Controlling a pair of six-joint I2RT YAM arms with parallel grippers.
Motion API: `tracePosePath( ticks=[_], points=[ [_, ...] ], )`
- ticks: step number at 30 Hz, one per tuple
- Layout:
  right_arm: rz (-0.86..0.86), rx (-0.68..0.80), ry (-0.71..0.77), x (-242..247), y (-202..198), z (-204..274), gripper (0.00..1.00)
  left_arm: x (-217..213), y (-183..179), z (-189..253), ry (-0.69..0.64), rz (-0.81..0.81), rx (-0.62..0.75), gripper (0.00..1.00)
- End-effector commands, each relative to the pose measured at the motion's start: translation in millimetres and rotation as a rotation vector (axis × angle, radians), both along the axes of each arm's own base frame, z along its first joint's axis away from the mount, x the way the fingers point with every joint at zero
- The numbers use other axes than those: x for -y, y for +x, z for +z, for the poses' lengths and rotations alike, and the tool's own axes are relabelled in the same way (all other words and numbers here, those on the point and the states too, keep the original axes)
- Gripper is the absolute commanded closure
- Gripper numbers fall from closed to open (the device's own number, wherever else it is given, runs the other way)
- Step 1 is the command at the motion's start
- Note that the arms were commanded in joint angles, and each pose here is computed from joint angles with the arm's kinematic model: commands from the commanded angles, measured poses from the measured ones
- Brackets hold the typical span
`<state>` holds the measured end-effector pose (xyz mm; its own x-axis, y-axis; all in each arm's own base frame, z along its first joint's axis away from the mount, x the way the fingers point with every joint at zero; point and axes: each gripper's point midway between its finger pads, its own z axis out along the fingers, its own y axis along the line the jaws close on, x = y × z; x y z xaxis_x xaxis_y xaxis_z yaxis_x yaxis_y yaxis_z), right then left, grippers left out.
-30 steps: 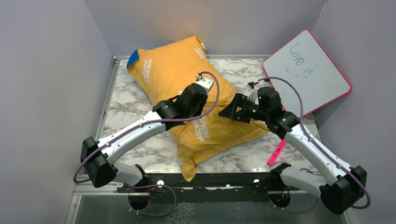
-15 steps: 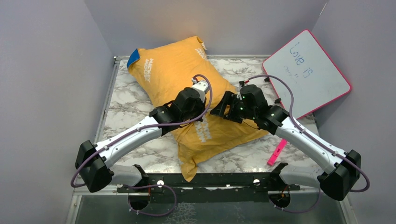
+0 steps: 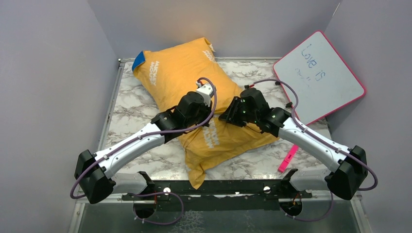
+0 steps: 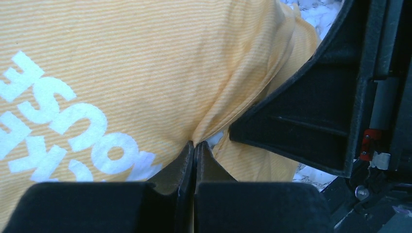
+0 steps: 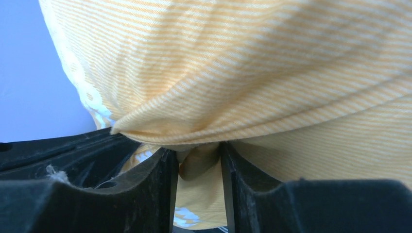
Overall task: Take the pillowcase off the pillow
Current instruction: Remove the pillow from the pillowcase.
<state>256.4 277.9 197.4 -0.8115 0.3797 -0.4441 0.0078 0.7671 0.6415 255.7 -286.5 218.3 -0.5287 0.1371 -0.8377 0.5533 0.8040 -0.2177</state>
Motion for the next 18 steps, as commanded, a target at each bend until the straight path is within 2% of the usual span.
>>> tracePosePath(
  ticks=[1,4,7,8,9,11,14,18],
  points=[
    [-0.041,0.009,-0.073,18,-3,-17,0.67,-12,8,15,0.005,0.031,0.041,1.0],
    [-0.053,-0.043,-0.192,48,-23,-47,0.77,-29,23,19,0.043,0.088,0.064,1.0],
    [0.001,-0.069,-0.255,70,-49,-68,0.81,-43,37,24,0.045,0.121,0.076,1.0],
    [0.021,-0.077,-0.26,75,-58,-73,0.93,-47,41,25,0.046,0.129,0.078,1.0],
    [0.051,-0.082,-0.263,78,-66,-78,0.97,-50,45,25,0.049,0.133,0.079,1.0],
    [0.094,-0.099,-0.26,84,-81,-91,0.98,-54,51,27,0.049,0.141,0.082,1.0],
    [0.068,-0.128,-0.281,94,-89,-104,0.98,-55,56,26,0.054,0.137,0.078,1.0],
    [0.034,-0.087,-0.357,103,-75,-92,0.98,-50,51,22,0.04,0.105,0.056,1.0]
  ],
)
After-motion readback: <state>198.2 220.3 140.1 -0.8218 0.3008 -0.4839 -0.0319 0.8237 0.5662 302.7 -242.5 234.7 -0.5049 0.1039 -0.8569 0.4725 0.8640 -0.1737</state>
